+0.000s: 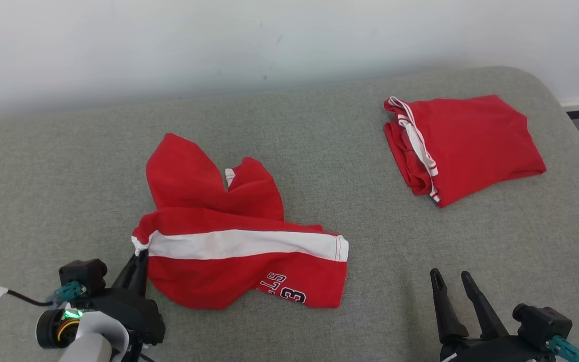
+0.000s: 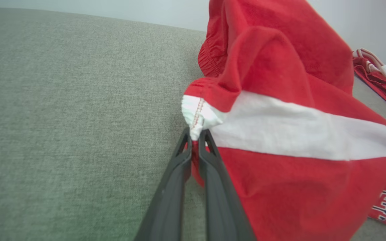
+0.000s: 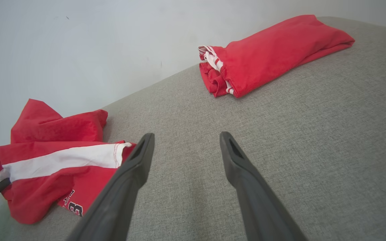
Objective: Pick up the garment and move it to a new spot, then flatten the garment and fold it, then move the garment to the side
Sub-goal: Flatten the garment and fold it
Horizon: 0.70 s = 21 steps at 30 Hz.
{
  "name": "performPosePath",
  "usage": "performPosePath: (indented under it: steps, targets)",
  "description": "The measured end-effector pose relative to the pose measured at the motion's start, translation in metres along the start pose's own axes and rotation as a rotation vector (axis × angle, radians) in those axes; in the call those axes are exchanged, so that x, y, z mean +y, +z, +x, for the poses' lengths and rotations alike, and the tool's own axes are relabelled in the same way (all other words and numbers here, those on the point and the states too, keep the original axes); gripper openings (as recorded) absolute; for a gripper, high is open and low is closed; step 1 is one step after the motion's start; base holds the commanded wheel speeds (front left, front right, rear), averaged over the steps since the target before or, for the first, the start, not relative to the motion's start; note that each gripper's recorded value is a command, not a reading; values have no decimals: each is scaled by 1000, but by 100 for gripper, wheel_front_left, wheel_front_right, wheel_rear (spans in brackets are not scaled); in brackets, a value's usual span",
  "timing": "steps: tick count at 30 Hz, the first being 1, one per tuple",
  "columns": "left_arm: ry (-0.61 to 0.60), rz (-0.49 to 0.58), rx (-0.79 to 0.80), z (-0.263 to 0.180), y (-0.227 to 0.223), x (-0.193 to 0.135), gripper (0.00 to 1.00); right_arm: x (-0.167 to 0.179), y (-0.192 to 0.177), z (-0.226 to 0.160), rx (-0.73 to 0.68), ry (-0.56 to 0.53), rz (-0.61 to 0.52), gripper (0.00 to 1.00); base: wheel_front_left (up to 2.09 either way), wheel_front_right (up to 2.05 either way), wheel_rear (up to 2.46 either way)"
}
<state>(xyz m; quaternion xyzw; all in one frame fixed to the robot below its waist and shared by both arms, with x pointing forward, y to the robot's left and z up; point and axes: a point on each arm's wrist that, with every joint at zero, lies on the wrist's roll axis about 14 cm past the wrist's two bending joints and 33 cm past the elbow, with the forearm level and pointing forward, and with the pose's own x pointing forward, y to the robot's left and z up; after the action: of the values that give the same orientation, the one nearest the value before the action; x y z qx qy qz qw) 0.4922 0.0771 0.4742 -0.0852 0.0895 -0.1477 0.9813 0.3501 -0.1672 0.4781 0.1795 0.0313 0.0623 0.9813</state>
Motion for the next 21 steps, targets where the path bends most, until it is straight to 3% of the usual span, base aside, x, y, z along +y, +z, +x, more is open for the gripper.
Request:
performPosePath:
  steps: [6, 21]
  targets:
    - [-16, 13, -72, -15, 12, -7, 0, 7, -1, -4, 1, 17, -1, 100, 0, 0, 0]
    - [-7, -33, -178, -100, 4, -26, 0, 38, -6, -3, 25, 114, -1, 100, 0, 0, 0]
